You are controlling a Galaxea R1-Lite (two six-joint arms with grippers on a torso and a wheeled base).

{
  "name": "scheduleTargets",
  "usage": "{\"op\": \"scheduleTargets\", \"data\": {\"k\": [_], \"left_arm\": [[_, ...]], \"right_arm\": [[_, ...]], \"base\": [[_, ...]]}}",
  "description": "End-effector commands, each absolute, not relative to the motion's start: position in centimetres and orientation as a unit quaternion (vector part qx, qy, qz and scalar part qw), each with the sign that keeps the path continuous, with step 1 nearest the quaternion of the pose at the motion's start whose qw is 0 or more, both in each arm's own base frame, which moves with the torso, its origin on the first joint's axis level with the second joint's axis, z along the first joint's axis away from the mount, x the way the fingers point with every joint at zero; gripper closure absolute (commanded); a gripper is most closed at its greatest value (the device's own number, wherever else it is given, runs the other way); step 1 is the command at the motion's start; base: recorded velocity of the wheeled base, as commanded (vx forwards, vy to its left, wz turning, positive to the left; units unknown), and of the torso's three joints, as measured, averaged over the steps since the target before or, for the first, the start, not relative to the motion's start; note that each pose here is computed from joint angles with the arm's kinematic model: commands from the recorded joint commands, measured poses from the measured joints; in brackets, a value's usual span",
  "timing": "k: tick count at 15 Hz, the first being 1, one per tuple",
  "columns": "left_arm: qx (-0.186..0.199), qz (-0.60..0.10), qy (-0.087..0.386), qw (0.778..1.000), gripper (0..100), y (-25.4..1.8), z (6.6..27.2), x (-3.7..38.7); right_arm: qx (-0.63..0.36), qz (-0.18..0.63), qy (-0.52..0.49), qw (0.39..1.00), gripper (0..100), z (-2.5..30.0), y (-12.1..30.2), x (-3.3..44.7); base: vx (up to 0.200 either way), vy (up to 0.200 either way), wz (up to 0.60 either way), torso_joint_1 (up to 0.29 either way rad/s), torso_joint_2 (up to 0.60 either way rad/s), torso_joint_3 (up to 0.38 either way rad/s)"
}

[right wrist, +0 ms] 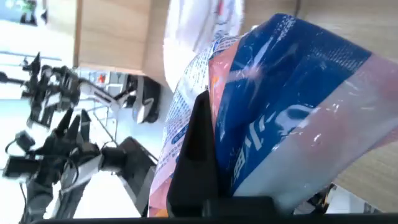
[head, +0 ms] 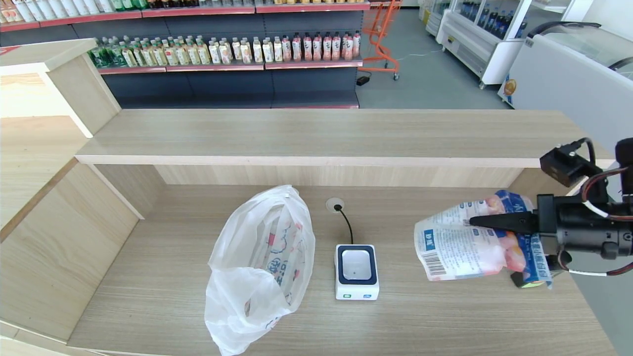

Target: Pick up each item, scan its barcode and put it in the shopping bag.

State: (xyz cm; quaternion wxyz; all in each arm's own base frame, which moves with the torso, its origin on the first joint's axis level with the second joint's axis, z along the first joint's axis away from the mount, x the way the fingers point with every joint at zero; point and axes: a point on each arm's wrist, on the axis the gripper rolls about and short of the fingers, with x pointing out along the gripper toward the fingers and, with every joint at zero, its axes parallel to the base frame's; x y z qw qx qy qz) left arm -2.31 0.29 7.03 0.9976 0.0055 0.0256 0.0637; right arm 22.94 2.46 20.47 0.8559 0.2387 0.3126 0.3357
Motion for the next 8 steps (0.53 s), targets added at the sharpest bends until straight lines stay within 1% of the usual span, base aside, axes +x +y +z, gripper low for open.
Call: {"op": "scheduleTargets", "data": {"k": [1,2,5,8], "left_arm": [[0.005,0.063,0.025,0.998,0,0.3,7.0,-2.3],[0.006,0.063,0.026,0.998,0,0.3,7.0,-2.3],[0.006,0.064,0.026,0.998,0,0.3,7.0,-2.3],[0.005,0.064,0.025,0.998,0,0.3,7.0,-2.3]], "right_arm": [[0.178,0.425,0.228,0.858,100,23.1,1.3,20.5],[0.137,0.483,0.197,0.842,100,23.2,1.3,20.2],[0.103,0.542,0.167,0.817,100,23.9,2.3,19.5],[0.147,0.576,0.183,0.783,100,25.7,3.6,17.9]], "base": [[0.0,0.0,0.0,0.0,0.0,0.0],[0.0,0.0,0.0,0.0,0.0,0.0],[0.0,0.0,0.0,0.0,0.0,0.0],[0.0,0.0,0.0,0.0,0.0,0.0]]}}
